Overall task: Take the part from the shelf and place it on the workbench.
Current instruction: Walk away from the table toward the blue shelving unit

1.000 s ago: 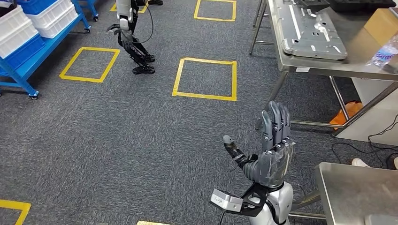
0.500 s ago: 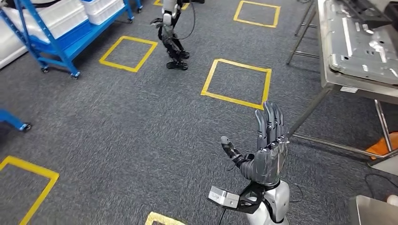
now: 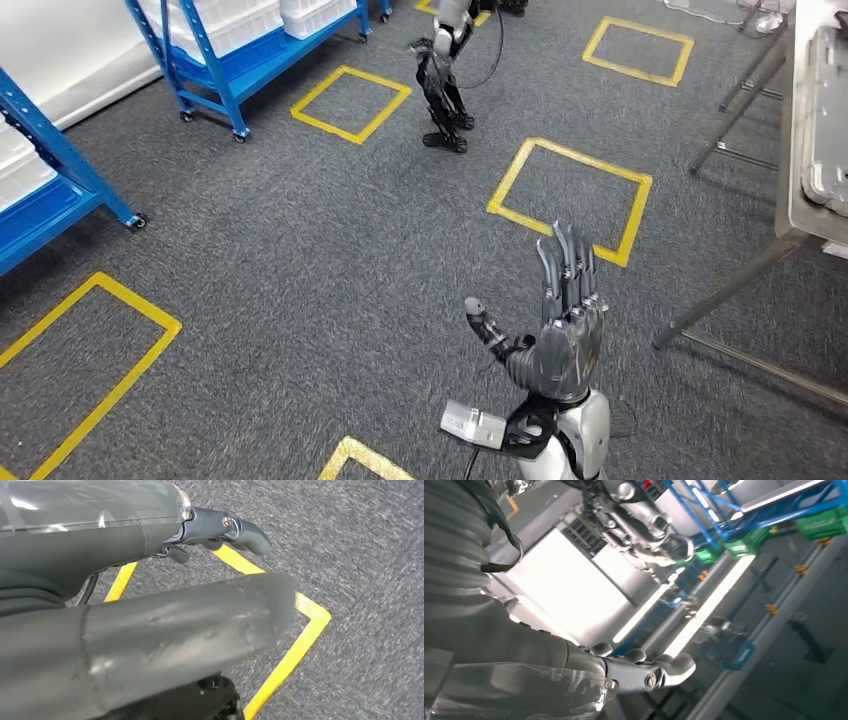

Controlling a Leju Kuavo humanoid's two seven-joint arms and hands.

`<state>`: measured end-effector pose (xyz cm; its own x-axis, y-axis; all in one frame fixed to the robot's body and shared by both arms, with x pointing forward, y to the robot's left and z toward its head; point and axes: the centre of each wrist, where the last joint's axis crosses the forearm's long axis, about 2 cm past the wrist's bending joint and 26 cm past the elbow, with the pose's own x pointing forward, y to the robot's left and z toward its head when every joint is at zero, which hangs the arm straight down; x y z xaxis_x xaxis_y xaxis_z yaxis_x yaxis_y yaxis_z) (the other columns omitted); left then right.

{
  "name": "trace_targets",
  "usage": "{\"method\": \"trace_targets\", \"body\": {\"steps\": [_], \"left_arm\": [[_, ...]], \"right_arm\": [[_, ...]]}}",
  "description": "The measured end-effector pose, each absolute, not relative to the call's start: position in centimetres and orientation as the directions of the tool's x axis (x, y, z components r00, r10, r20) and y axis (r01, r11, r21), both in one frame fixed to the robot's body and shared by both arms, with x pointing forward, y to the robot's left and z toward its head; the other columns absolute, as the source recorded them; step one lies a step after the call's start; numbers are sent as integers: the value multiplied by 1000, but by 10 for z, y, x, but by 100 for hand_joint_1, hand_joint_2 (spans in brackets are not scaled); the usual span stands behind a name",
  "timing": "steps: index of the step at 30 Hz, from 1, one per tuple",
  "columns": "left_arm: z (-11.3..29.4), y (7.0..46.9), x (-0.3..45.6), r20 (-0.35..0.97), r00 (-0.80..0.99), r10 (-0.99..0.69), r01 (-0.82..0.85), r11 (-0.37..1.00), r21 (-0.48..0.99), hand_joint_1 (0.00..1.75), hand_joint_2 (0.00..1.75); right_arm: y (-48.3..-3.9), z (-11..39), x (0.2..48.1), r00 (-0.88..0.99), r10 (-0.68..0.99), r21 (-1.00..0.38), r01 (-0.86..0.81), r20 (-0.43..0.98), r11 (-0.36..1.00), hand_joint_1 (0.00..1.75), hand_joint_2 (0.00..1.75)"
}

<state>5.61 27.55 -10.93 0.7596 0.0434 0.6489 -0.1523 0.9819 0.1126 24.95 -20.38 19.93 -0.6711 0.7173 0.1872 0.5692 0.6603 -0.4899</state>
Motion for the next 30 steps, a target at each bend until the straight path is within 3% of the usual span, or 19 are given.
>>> {"method": "trace_targets", "body": {"steps": [30], "left_arm": [[-106, 265, 76, 660, 750, 36, -121, 989, 83, 0, 0]], "right_arm": [[-202, 198, 248, -683, 708, -492, 560, 180, 666, 0, 175]]}}
